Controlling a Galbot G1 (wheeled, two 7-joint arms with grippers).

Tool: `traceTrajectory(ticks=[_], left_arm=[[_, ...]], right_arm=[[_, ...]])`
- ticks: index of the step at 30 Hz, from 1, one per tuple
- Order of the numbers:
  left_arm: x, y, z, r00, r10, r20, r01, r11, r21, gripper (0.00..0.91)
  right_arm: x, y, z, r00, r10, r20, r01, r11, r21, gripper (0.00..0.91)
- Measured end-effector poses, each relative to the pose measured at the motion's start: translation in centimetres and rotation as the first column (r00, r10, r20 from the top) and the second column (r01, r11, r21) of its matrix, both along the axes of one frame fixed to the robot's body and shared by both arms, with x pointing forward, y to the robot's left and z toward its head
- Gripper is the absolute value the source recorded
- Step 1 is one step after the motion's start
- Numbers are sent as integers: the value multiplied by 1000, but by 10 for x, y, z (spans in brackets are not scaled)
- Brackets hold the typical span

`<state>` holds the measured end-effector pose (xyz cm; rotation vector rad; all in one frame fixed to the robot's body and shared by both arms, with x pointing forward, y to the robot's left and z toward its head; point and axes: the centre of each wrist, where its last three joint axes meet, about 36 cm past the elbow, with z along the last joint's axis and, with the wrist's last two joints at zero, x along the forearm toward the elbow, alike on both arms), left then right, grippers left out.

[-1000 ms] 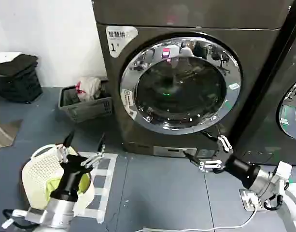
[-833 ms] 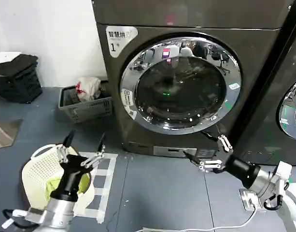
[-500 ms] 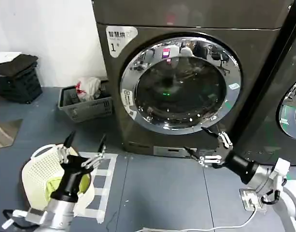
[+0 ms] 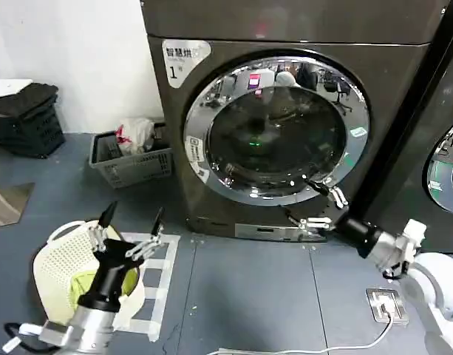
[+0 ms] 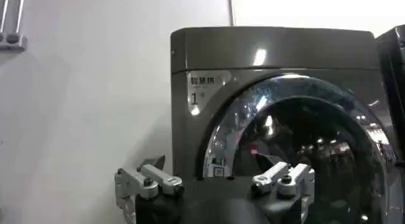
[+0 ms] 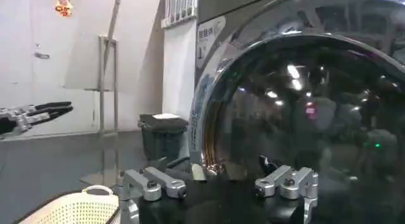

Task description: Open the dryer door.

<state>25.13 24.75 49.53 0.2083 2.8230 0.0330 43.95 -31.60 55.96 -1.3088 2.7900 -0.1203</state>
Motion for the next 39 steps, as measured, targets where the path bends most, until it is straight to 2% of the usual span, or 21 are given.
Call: traceTrajectory(ticks=[8,23,39], left_arm=[[-1,-1,1,1000,2,5,-2,1000,7,907],[-5,-3,4,1000,3,11,-3,1000,19,907],[-8,-4,3,1000,11,9,-11,1000,25,907]], right_arm=[[31,19,6,999,42,-8,-42,999,13,907],[93,45,13,997,81,-12,-81,997,-1,907],[129,76,12,992,123,-39,-124,992,-6,907]])
